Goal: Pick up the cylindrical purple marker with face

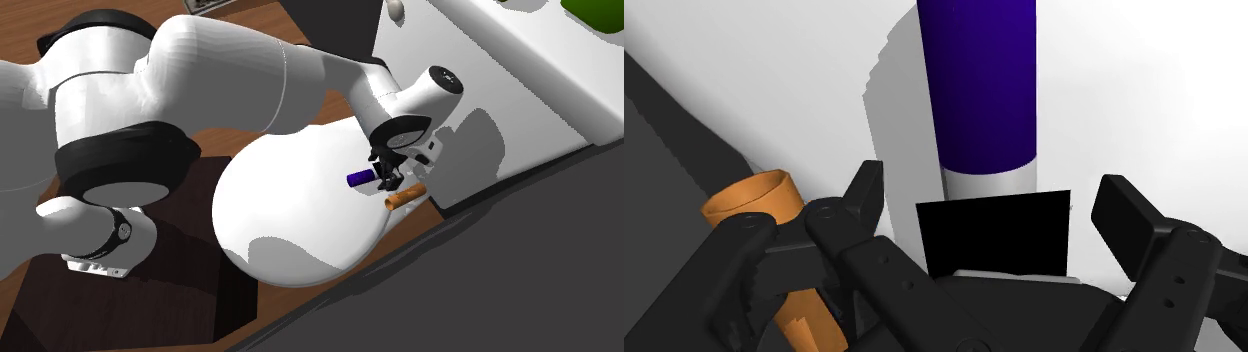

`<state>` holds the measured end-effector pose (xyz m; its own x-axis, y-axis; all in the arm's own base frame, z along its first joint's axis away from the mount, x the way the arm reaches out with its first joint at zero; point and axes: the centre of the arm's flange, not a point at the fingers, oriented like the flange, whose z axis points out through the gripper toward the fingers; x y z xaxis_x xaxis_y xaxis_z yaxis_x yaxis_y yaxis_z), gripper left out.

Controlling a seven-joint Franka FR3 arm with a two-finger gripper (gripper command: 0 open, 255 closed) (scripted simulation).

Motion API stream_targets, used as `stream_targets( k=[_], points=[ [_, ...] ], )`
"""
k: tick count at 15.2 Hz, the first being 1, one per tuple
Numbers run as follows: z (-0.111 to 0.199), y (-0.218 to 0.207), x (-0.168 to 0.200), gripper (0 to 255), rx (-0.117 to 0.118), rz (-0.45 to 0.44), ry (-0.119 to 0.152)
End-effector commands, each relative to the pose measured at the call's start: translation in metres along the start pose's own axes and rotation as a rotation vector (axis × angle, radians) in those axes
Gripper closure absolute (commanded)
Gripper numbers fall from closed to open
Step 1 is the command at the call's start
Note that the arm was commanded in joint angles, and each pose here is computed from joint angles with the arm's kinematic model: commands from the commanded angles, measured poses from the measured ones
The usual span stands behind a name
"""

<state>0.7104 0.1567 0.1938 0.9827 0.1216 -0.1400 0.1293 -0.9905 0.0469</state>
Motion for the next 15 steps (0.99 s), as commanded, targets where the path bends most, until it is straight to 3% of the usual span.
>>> stream_targets(
  k=[1,10,15],
  points=[
    [0.001,-0.001,0.001,255,0.0,0.0,0.001],
    [0.001,0.0,0.001,255,0.0,0.0,0.001],
    [-0.025,0.001,-0.003,255,0.0,0.0,0.001]
  ],
)
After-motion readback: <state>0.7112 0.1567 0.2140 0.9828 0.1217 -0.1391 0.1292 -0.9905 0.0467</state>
